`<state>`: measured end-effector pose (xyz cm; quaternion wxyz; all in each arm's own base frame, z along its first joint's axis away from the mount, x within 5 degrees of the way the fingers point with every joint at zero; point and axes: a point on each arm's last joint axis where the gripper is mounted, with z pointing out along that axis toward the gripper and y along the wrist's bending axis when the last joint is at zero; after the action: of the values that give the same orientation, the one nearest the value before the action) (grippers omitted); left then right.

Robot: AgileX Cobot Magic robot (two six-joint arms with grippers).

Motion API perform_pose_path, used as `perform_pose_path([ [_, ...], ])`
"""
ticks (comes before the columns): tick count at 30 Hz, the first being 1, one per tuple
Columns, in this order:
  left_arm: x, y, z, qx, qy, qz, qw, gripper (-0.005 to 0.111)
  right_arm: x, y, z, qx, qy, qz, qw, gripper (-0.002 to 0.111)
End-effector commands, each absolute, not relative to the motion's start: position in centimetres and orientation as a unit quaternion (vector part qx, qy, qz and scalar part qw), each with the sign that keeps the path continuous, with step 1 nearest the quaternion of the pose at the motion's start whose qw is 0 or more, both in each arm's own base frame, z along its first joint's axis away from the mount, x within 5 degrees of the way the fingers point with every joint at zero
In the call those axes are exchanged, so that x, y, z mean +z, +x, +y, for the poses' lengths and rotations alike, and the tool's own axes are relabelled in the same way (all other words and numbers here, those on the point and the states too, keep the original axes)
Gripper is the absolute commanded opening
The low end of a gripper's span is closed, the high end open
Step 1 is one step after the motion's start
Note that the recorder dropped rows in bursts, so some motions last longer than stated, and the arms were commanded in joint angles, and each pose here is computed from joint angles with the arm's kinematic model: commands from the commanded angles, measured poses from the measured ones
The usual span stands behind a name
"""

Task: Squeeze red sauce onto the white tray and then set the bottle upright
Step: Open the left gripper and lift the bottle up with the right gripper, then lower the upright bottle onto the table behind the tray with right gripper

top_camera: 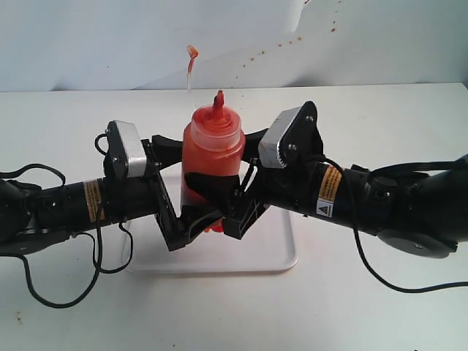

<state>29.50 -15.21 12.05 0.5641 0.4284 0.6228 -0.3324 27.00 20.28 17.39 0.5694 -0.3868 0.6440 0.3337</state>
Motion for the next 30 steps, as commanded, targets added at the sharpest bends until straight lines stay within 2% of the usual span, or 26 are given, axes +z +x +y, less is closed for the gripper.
perform_pose_path([
  [1, 12.6, 29.7, -15.3, -0.336, 0.418, 0.618, 0.574, 0.104, 18.3, 27.2, 20.3, 0.344, -0.368, 0.631, 0.591, 0.0],
  [8, 12.7, 30.2, -15.0, -0.326, 0.389, 0.629, 0.588, 0.104, 18.5, 28.0, 19.8, 0.305, -0.339, 0.636, 0.622, 0.0],
  [15, 12.4, 32.4, -13.3, -0.253, 0.262, 0.704, 0.611, 0.104, 18.6, 29.8, 18.4, 0.227, -0.258, 0.677, 0.651, 0.0],
  [18, 12.4, 32.4, -13.2, -0.246, 0.264, 0.703, 0.613, 0.104, 19.3, 30.9, 18.6, 0.216, -0.248, 0.687, 0.648, 0.0],
  [21, 12.2, 32.7, -12.8, -0.224, 0.258, 0.713, 0.613, 0.104, 20.6, 32.3, 19.3, 0.21, -0.248, 0.684, 0.653, 0.0],
  [25, 11.8, 33.5, -11.5, -0.184, 0.173, 0.753, 0.607, 0.104, 22.0, 35.2, 20.7, 0.2, -0.247, 0.683, 0.658, 0.0],
  [30, 11.8, 33.9, -10.8, -0.168, 0.126, 0.763, 0.612, 0.104, 20.3, 38.8, 22.4, 0.185, -0.249, 0.709, 0.634, 0.0],
])
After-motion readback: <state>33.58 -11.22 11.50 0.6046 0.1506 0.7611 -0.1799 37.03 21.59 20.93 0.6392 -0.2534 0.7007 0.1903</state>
